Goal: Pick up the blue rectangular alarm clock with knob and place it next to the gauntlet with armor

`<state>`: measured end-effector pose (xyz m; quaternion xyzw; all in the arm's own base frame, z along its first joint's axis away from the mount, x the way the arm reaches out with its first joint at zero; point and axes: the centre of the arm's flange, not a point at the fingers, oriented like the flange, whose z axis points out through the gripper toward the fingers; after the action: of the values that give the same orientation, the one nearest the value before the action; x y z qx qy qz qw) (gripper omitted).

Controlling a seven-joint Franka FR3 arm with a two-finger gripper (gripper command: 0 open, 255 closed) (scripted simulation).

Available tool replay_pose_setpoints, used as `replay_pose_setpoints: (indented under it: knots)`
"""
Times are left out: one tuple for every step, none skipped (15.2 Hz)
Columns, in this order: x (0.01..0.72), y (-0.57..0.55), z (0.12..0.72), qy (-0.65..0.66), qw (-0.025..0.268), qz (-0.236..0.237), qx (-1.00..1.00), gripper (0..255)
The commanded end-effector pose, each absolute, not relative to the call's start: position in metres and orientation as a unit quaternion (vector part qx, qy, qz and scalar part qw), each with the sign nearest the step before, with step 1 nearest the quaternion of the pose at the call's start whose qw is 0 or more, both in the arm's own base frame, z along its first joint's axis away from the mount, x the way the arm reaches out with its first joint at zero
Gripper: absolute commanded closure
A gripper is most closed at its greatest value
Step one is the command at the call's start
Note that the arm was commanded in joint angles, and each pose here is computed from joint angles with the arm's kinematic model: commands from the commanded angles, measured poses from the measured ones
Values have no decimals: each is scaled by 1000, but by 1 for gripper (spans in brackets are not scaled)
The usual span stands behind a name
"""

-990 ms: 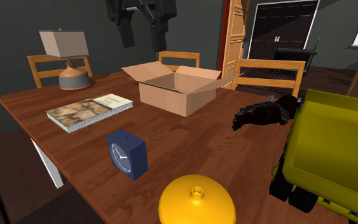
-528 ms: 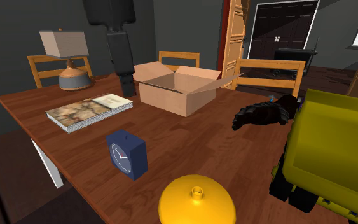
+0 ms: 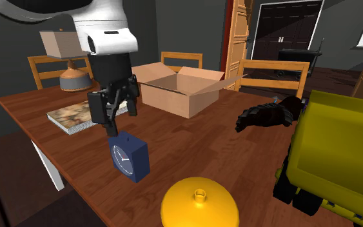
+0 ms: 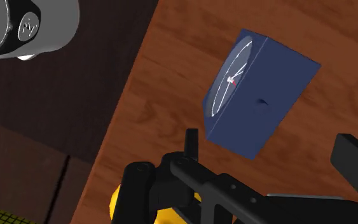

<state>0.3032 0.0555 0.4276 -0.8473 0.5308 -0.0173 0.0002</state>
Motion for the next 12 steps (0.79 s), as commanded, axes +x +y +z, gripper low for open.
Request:
replay_pose_setpoints:
  knots:
    - [307,67,403,593,0,-12,-805,0]
    - [309,73,391,621,0,-9,-784,0]
    - [311,76,384,638,0,-7,-770,0]
    - [311,76,379,638,0,-7,-770,0]
    - [311,76,373,638,0,-7,-770,0]
    - [311,76,368,638,0,-7,-770,0]
    - [312,76,363,638,0,-7,-770,0]
    - [312,76,357,638,0,-7,-770,0]
    - [312,75,352,638,0,-7,-770,0]
    - [312,75,347,638,0,-7,-770,0]
    - [312,75,344,638,0,-7,-770,0]
    - [312,75,344,638,0,-7,-770,0]
